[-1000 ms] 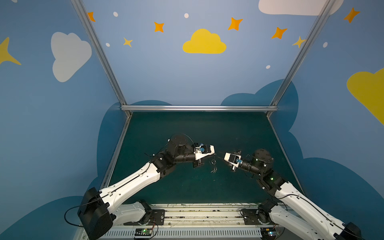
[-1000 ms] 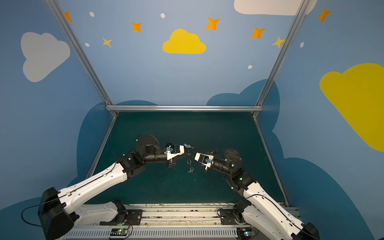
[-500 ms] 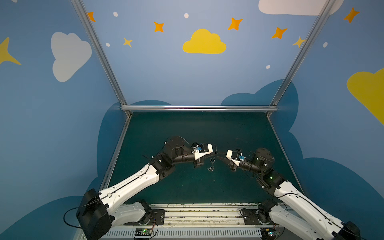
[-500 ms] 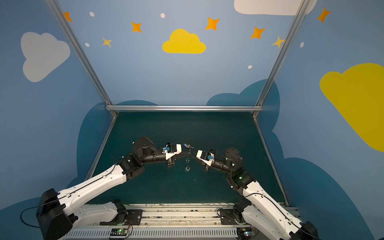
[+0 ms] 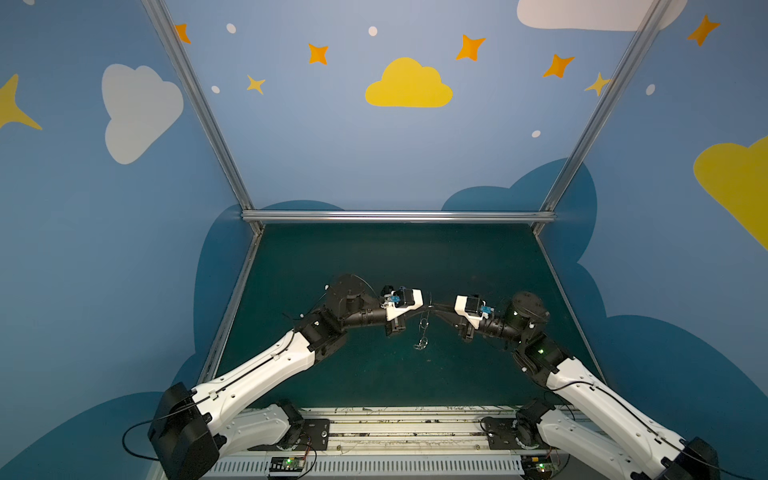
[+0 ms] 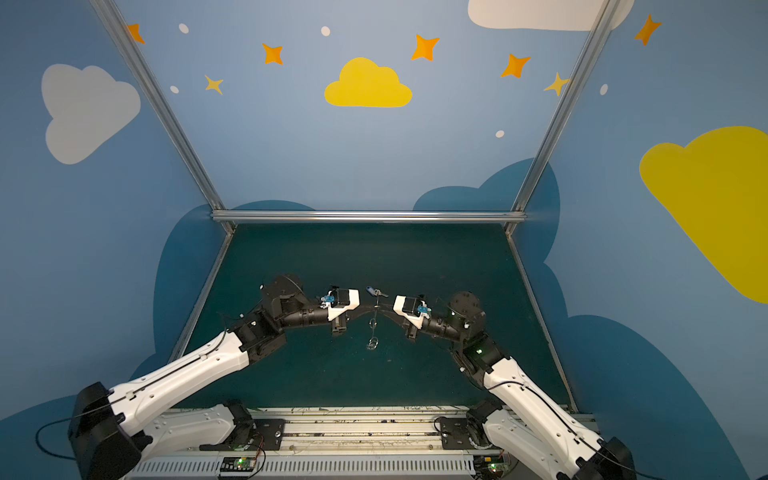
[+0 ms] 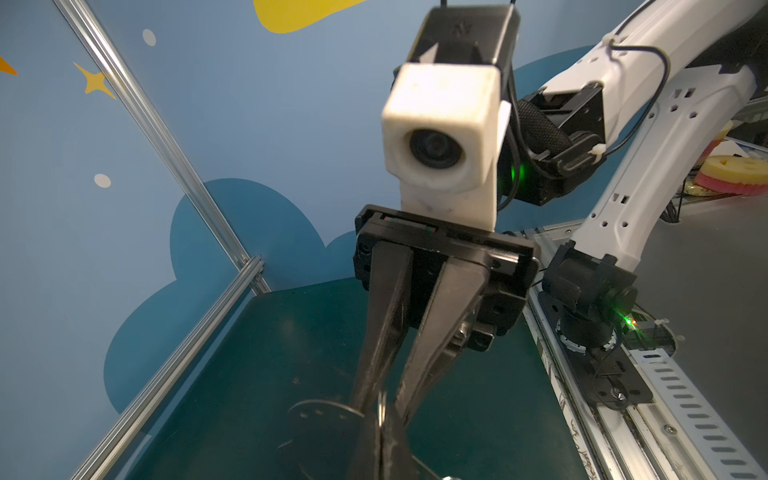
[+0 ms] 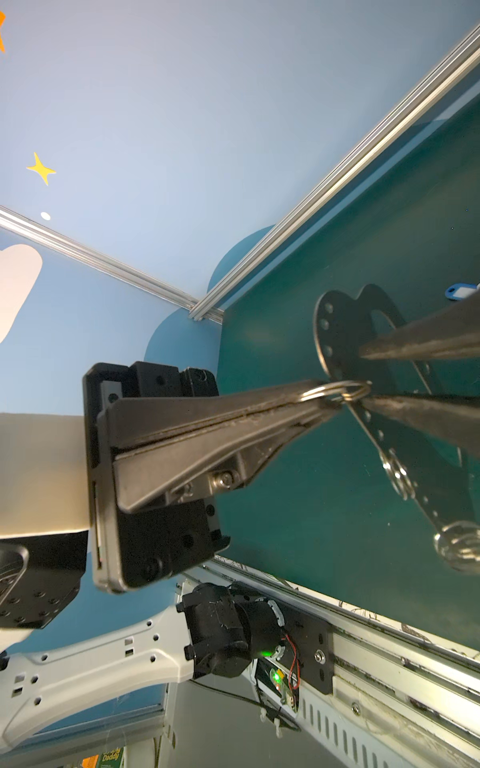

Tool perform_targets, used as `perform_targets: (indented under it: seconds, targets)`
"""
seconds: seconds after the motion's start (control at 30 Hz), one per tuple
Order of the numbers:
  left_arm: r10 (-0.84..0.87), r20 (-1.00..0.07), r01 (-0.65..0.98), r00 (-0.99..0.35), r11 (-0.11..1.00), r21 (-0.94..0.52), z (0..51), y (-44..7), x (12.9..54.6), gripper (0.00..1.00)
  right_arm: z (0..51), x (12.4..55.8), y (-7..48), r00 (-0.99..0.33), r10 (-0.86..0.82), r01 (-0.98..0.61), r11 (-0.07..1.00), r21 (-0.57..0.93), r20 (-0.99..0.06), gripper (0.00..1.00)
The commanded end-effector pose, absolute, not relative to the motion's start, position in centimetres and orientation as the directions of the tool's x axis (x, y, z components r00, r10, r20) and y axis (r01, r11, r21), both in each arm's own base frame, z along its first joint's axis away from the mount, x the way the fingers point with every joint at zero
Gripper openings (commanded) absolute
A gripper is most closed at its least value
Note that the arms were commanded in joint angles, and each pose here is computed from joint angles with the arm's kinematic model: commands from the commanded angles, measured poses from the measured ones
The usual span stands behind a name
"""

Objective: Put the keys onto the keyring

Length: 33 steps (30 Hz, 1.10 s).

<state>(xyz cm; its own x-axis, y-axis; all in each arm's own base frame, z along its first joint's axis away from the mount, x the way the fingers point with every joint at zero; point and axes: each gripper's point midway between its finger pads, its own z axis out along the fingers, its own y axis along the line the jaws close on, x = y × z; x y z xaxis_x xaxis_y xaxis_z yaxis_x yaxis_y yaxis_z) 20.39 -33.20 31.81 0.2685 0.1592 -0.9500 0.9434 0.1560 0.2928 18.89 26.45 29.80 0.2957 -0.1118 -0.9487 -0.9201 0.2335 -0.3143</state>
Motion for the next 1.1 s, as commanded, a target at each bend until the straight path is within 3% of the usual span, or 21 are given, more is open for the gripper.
perform_targets:
  seconds: [0.0,0.17,0.33,0.5,0.53,0.67,0.73,1.07]
  targets:
    - [0.146,-0.947,0.941,0.287,0.139,0.307,32.3,-33.0,19.8,0.03,32.0,18.4,26.6,0.328,-0.06,-0.918,0.217,-0.333,-0.943,0.17]
    - [0.145,-0.944,0.939,0.297,0.138,0.316,32.5,-33.0,19.8,0.03,32.1,18.0,26.7,0.32,-0.061,-0.925,0.193,-0.326,-0.945,0.13]
    - [0.148,-0.943,0.939,0.298,0.133,0.318,32.4,-33.0,19.7,0.03,31.5,18.1,26.7,0.324,-0.085,-0.924,0.186,-0.334,-0.942,0.01]
    - [0.17,-0.937,0.935,0.305,0.134,0.329,32.2,-32.8,19.8,0.03,31.1,18.4,26.6,0.334,-0.115,-0.915,0.2,-0.351,-0.935,0.0]
    - [0.181,-0.935,0.934,0.306,0.133,0.331,32.0,-32.8,19.8,0.05,31.1,18.6,26.5,0.336,-0.124,-0.911,0.208,-0.355,-0.934,0.0]
    - [0.235,-0.918,0.92,0.32,0.153,0.36,31.5,-32.5,20.3,0.29,30.3,19.1,26.2,0.331,-0.174,-0.902,0.23,-0.365,-0.927,0.0]
    - [0.277,-0.897,0.901,0.344,0.172,0.399,31.5,-32.2,20.8,0.33,30.8,19.4,26.1,0.36,-0.201,-0.884,0.238,-0.402,-0.911,0.0]
    - [0.532,-0.709,0.765,0.463,0.164,0.622,30.1,-32.0,22.7,0.32,28.7,20.3,26.2,0.426,-0.288,-0.841,0.224,-0.493,-0.858,0.0]
